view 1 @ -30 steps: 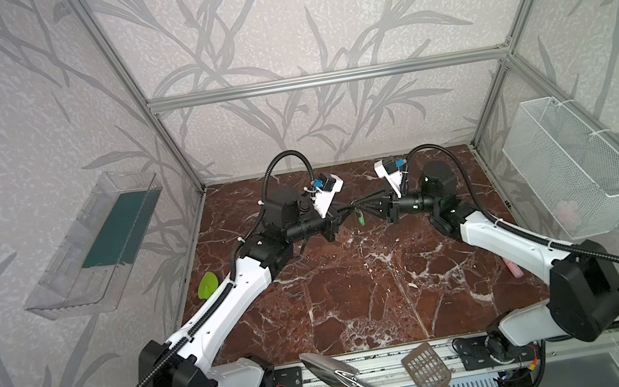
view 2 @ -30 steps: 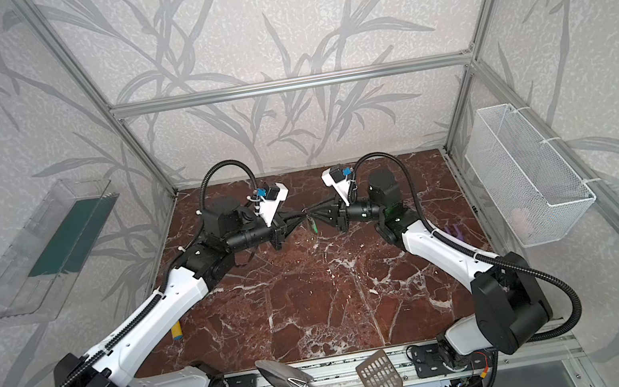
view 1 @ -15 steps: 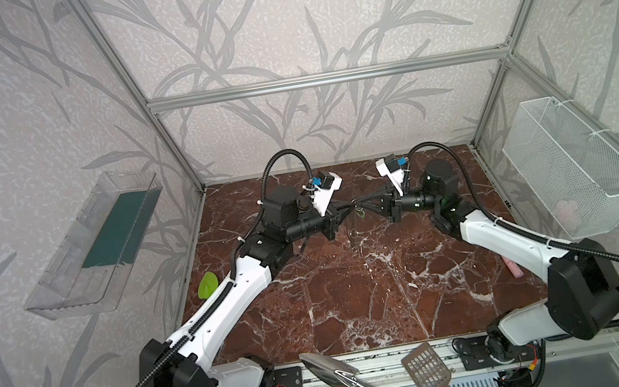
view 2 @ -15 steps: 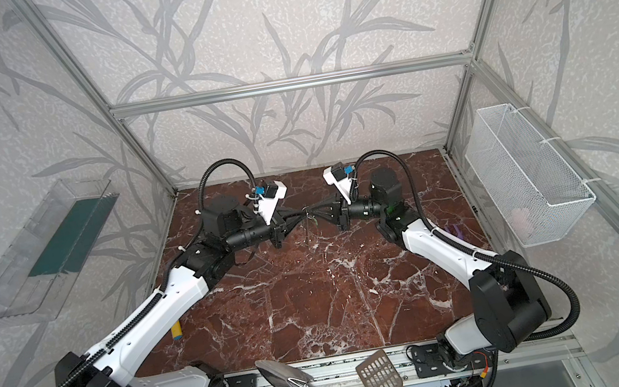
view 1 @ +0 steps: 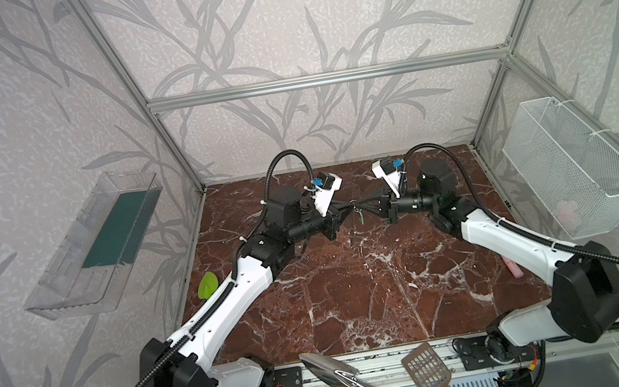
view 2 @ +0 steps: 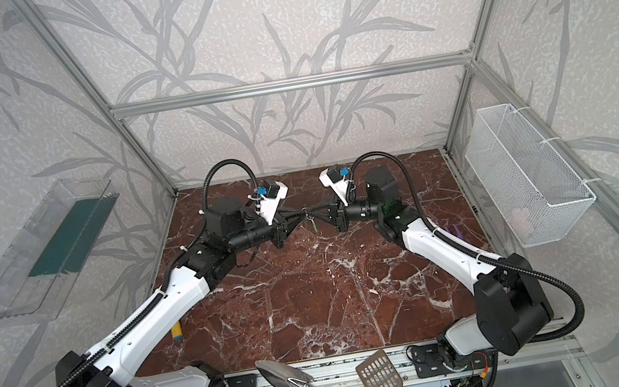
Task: Put the keys on the keyring
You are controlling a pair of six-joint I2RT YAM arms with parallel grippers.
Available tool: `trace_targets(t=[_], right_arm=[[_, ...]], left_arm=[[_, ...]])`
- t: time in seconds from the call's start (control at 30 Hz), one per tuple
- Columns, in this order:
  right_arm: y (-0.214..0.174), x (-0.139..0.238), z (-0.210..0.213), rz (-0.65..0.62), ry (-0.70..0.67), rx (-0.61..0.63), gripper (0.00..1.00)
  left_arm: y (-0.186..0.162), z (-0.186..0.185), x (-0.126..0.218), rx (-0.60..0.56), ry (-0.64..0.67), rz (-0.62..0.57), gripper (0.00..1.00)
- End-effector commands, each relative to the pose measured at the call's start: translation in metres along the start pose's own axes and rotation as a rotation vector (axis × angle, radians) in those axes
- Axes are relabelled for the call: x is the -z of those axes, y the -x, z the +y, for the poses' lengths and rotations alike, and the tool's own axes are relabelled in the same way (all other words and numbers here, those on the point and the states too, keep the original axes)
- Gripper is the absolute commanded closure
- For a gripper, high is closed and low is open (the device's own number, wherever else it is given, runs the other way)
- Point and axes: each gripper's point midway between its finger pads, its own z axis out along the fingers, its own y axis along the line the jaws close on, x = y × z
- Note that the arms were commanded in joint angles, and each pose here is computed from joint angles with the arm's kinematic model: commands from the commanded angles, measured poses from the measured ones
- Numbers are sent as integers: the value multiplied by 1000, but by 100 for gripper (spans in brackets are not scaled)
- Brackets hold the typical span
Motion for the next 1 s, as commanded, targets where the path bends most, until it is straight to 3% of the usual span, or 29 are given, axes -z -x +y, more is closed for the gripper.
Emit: trace_targets(t=[0.0,0.2,0.57,0.97], right_arm=[[13,3,8,5,-37,68,100],[9,2,11,32,-46,91,100],[9,1,15,37,-40,99,100],[10,1,18,30,-16,102,100]], left_arm=[[21,2,4,-35,29,-45,86],[23,1,5,-39,26,-50,80],[20,-14,1,-33,-78,-19,81],[13,-5,9,-43,-5,2,81]])
